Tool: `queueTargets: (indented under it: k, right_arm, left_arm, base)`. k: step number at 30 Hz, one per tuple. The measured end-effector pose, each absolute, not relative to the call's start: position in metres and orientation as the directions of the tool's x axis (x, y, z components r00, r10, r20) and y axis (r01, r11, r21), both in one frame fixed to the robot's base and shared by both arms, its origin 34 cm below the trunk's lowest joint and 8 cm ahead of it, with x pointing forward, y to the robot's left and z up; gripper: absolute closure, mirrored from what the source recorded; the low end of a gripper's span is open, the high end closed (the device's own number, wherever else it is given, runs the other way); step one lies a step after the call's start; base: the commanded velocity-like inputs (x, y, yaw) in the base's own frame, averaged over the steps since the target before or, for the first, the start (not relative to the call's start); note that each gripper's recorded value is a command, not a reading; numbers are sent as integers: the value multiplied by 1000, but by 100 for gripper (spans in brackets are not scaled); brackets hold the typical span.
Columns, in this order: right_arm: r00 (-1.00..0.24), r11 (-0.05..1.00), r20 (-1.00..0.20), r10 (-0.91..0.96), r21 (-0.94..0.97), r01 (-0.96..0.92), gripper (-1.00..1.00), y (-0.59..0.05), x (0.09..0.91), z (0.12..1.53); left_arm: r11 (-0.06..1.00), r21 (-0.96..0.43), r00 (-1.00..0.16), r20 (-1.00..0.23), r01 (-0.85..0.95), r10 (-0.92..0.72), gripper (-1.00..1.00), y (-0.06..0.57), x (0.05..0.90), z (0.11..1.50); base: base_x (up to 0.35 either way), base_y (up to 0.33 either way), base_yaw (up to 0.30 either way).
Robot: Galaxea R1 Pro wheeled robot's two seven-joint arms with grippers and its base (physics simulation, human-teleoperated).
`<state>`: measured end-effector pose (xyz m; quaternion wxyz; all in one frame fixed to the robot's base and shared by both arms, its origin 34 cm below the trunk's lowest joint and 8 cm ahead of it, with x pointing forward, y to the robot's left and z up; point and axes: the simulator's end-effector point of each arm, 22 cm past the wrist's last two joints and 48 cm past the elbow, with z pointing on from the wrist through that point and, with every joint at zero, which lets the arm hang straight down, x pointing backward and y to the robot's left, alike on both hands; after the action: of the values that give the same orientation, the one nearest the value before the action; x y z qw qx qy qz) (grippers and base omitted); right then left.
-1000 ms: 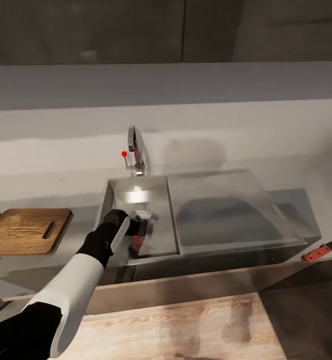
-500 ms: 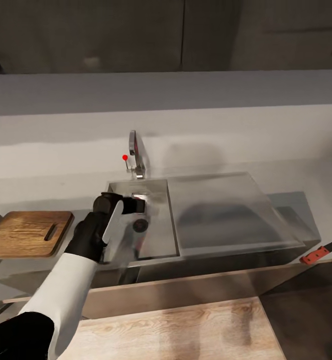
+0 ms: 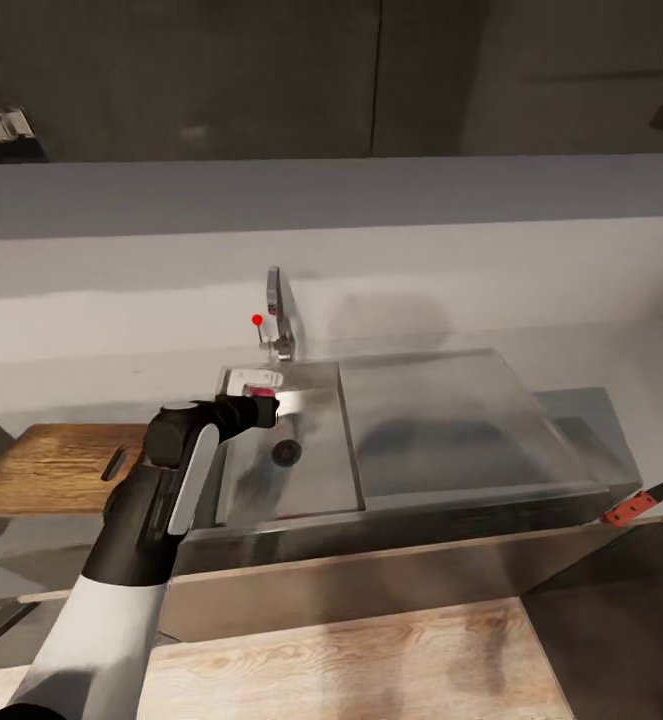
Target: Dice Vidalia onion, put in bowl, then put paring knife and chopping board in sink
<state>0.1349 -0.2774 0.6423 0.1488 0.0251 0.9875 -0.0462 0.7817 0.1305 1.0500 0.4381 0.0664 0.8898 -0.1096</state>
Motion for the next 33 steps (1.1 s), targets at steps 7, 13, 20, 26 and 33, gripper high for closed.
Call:
queueTargets:
  k: [7,13,20,26,33]
  right_arm:
    - [-959,995,-282,39,-81,64,-100,-275,126,642]
    - [-960,995,-276,41,-79,65,-100,-274,122,641]
    - [-957,995,-287,41,-77,66,-100,-274,126,641]
    - [-954,995,-296,41,-77,67,-100,-274,129,642]
    - [-953,995,-300,41,-78,67,-100,-276,131,642]
  left_arm:
    - [968,-133,-598,-801,215,23,100,132,781,1057]
    - [968,-130,-590,-807,216,23,100,133,780,1063]
    - [968,-127,-581,-813,217,24,100,133,779,1071]
    - [968,-125,-575,-818,218,24,100,133,778,1077]
    - [969,-121,-572,-820,217,26,100,134,778,1079]
  base:
    - [-255,199,11]
    - [-235,220,100]
    - [-46,300,131]
    - [42,320,147]
    - [-35,299,28]
